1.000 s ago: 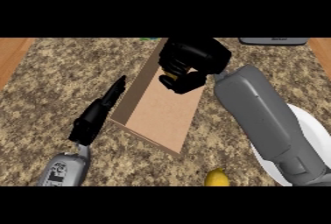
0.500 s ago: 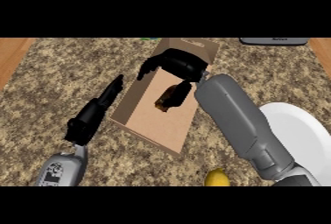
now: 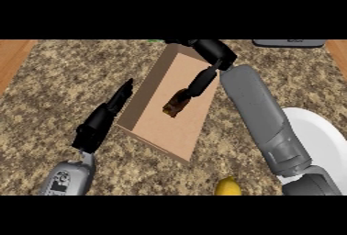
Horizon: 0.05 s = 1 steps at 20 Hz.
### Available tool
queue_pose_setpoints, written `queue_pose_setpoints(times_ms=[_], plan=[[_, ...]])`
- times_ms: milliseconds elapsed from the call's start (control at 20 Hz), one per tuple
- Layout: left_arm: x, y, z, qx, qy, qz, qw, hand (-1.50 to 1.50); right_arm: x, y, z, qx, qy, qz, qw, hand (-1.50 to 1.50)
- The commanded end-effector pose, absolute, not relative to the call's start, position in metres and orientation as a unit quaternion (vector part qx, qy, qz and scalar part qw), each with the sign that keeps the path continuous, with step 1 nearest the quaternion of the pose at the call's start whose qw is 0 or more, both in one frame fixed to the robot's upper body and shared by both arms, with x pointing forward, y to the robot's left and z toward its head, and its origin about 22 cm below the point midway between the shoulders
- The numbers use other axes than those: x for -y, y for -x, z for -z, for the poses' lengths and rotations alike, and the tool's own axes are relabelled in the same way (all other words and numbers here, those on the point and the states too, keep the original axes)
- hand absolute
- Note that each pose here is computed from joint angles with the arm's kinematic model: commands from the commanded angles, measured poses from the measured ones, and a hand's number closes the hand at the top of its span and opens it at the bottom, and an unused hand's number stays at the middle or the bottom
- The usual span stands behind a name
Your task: Pick the sweet potato from the plate and place it in the cardboard box
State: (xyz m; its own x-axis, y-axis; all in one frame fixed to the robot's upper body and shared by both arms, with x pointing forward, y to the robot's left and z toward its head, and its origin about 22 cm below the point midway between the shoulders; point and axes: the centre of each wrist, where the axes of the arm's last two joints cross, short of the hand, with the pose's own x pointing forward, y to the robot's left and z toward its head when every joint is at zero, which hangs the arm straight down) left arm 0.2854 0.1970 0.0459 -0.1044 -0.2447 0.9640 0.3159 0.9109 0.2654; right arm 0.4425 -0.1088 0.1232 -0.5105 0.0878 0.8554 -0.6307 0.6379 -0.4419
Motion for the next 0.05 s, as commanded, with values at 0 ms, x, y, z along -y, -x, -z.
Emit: queue_pose_setpoints(times_ms=[0], plan=[[-0.1894, -0.2941, -0.0532, 0.712, 0.015, 0.208, 0.671, 0.0, 0.139, -0.4609, -0.1459, 0.778, -0.229, -0.309, 0.497, -1.5]])
